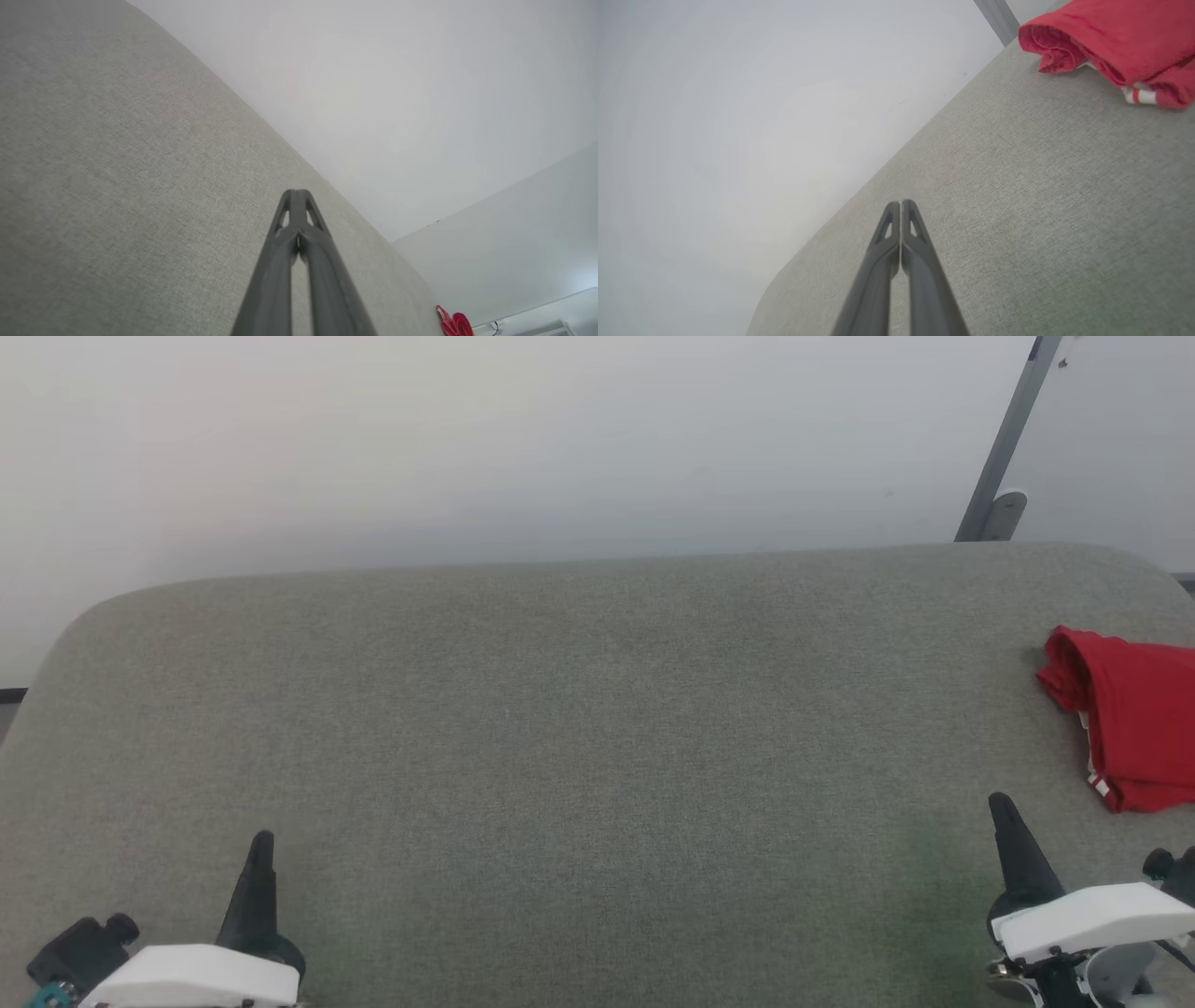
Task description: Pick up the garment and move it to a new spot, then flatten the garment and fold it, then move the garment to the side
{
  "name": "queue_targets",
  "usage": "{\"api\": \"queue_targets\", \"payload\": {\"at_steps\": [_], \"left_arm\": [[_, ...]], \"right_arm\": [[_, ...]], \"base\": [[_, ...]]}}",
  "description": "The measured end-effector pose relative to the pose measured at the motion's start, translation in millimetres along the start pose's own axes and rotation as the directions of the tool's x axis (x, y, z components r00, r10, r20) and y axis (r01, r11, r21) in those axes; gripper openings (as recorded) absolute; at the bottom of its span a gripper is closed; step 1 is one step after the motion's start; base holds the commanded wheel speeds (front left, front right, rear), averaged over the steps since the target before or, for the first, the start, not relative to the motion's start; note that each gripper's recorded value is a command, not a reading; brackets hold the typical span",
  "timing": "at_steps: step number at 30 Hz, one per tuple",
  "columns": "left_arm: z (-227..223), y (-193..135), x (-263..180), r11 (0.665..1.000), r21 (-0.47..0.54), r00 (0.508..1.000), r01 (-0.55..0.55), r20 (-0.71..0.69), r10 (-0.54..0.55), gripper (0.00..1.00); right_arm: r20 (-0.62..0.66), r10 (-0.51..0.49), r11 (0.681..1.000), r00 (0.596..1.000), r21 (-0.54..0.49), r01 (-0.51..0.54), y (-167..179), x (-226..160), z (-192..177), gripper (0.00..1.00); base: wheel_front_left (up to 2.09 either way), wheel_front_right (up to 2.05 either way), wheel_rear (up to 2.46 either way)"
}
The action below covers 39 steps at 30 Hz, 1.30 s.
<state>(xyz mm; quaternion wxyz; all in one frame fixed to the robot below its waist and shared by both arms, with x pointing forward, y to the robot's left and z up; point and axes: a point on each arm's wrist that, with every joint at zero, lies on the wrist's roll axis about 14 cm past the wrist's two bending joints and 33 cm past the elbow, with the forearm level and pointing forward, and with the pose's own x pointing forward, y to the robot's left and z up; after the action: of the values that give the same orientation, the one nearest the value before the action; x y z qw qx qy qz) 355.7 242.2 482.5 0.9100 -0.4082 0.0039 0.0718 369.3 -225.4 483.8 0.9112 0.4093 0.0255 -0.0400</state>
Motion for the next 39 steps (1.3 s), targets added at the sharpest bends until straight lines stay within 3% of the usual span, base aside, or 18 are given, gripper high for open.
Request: {"api": "queue_targets", "payload": {"at_steps": [17, 39], "left_arm": [[-4.6, -11.2, 7.9, 0.980, -0.197, 1.000, 0.015, -0.018, -0.019, 0.00], [-12.0, -23.0, 14.1, 0.917, -0.399, 0.998, 0.026, -0.045, -0.048, 0.00]], "right_arm": [[-0.004, 0.009, 0.980, 1.000, 0.196, -0.008, 6.9, 3.9, -2.3, 0.00], [0.000, 0.036, 0.916, 0.999, 0.399, -0.033, 17.6, 9.2, -2.6, 0.00]], "base": [[0.00, 0.00, 0.00], [0.00, 0.00, 0.00]]}}
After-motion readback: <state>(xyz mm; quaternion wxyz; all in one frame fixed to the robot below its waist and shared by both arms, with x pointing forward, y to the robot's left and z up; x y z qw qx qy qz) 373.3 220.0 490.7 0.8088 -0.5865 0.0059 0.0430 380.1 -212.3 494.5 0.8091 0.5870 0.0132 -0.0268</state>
